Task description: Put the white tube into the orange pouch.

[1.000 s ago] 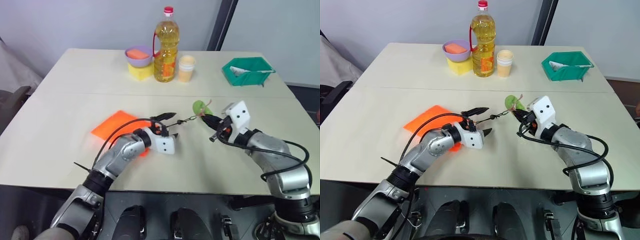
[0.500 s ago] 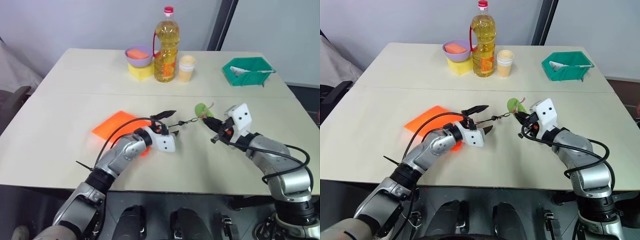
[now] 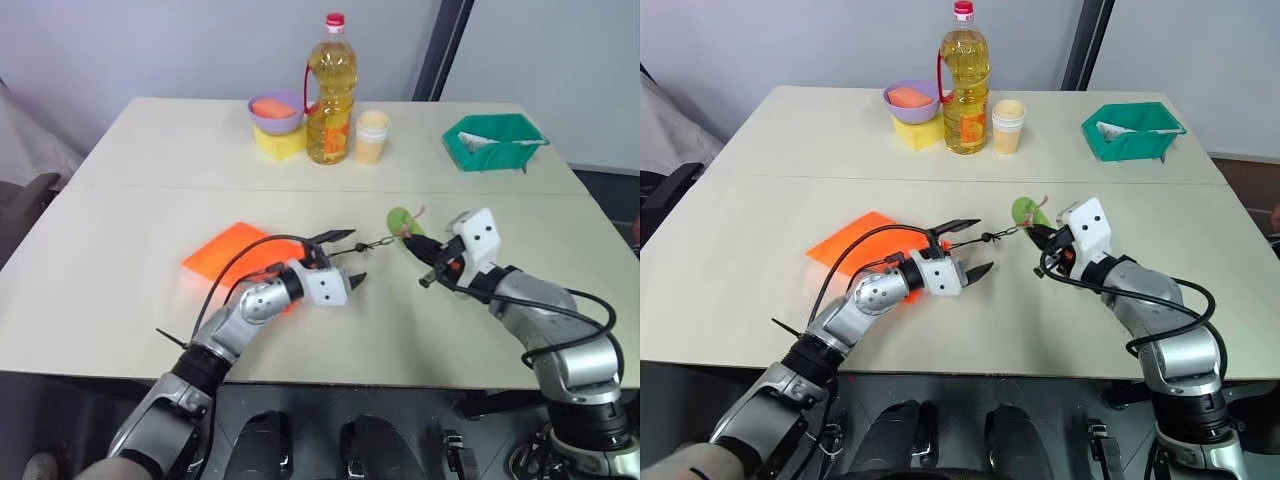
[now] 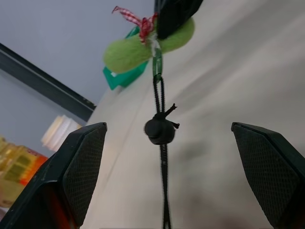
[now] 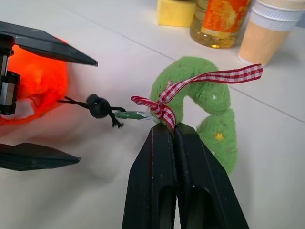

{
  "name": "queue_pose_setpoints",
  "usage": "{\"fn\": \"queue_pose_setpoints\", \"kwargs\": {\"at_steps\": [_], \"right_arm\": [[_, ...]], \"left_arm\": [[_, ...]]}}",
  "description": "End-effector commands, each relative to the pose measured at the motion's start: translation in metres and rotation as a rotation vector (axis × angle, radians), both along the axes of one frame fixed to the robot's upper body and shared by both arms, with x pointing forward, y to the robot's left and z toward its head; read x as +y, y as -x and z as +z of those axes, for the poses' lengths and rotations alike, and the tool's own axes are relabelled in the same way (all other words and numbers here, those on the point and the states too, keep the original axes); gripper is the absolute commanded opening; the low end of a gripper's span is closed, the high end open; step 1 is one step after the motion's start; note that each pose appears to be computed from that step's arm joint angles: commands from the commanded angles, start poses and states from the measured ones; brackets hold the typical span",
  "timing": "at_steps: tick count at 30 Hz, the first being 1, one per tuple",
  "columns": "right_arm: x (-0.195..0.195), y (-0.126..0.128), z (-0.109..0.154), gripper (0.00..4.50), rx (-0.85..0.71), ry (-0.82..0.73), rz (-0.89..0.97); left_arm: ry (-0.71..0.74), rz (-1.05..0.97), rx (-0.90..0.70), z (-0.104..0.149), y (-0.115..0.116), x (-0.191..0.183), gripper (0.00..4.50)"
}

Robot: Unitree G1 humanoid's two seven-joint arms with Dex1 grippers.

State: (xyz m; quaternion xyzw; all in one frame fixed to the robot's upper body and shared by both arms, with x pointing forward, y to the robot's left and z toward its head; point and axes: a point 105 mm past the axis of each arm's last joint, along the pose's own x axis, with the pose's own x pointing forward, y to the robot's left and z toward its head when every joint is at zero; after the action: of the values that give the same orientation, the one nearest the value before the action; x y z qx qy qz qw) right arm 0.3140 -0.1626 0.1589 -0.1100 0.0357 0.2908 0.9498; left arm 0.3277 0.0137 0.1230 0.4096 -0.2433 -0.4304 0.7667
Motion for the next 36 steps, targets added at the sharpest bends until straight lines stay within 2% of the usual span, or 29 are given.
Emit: {"fn": "queue_pose_setpoints", "kwargs": {"at_steps": [1,9,18,26,32,36], "right_arm": [[0.001,0.002,0.011,0.00,-0.053,0.009,0.011],[0.002,0.001,0.011,0.00,-0.055,0.007,0.020],[0.001,0.002,0.016,0.00,-0.039,-0.090,0.018],[-0.002,0.000,0.019,0.00,-0.032,-0.138,0.005],[0.000,0.002,0.018,0.00,-0.021,-0.139,0.013],[-0.002,0.002,0.018,0.00,-0.018,-0.137,0.012]], "left_arm": [[-0.032,-0.049,-0.112,0.012,0.009,-0.001,4.47],[-0.125,-0.031,-0.288,0.015,0.005,-0.008,4.47],[-0.233,-0.034,-0.511,0.020,0.002,-0.018,4.47],[-0.227,-0.017,-0.505,0.014,0.001,-0.019,4.47],[-0.173,0.050,-0.394,0.006,-0.005,-0.011,4.47],[-0.170,0.037,-0.389,0.002,0.000,-0.012,4.47]]}}
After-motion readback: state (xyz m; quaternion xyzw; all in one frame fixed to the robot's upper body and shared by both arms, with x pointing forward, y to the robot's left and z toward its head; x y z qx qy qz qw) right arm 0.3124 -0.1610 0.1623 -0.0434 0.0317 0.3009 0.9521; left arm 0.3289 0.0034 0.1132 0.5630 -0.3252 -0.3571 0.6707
